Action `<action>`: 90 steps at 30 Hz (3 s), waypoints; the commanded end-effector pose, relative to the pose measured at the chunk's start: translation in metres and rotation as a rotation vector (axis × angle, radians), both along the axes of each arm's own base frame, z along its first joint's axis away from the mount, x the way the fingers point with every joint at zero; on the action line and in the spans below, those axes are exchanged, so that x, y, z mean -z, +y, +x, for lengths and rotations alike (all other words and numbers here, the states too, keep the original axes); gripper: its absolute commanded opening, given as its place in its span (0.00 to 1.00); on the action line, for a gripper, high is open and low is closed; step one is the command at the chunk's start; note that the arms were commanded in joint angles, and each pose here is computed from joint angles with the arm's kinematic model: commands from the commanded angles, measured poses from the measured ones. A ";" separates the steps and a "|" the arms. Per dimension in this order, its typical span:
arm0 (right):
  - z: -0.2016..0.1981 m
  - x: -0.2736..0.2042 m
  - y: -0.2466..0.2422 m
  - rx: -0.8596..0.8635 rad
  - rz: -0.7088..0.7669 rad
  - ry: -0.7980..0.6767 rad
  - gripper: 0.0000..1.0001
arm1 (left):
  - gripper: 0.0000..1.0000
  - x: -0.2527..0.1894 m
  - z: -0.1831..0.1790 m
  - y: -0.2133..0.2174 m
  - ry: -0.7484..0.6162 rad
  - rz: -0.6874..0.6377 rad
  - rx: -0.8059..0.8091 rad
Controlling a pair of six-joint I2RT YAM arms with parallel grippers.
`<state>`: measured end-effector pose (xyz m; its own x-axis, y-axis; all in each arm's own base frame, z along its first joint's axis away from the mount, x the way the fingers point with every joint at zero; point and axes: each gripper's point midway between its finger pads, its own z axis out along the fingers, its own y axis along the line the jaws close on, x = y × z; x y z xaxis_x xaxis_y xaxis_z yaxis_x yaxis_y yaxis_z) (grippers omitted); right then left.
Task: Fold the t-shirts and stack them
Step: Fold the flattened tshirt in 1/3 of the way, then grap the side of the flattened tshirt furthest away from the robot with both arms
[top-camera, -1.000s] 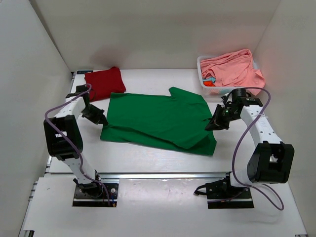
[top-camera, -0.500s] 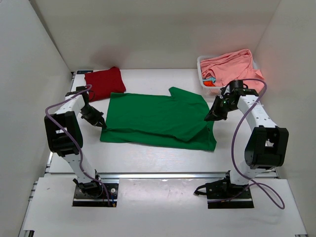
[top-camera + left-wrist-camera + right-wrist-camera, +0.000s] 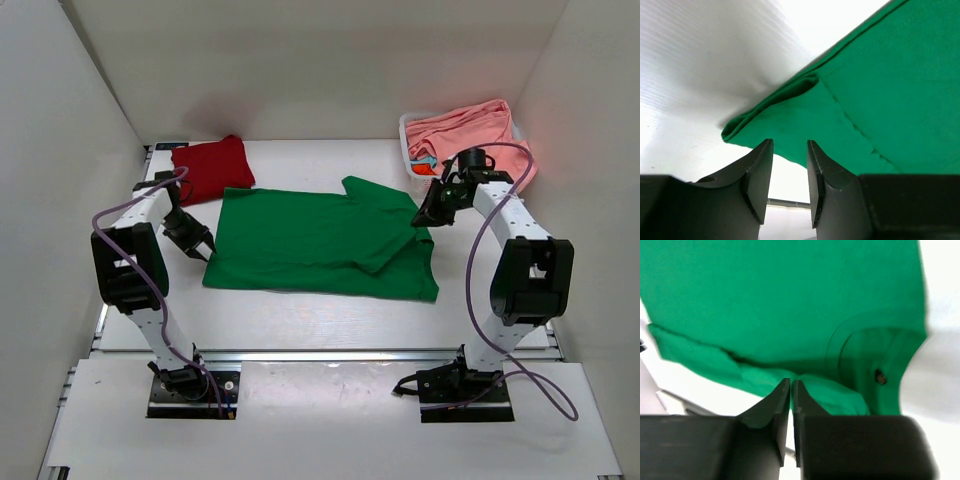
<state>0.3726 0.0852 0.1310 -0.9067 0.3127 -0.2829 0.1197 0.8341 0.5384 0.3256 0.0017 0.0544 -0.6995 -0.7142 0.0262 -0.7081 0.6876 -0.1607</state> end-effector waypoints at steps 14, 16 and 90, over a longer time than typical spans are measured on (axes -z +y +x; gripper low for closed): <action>-0.075 0.036 0.006 -0.038 -0.151 0.009 0.34 | 0.43 -0.008 -0.006 -0.037 -0.153 0.014 0.115; -0.088 0.050 0.008 -0.050 -0.130 0.040 0.33 | 0.42 -0.002 0.001 -0.044 -0.157 0.024 0.126; 0.167 0.031 0.058 -0.070 -0.212 -0.244 0.36 | 0.09 0.044 0.117 0.053 -0.180 0.209 -0.141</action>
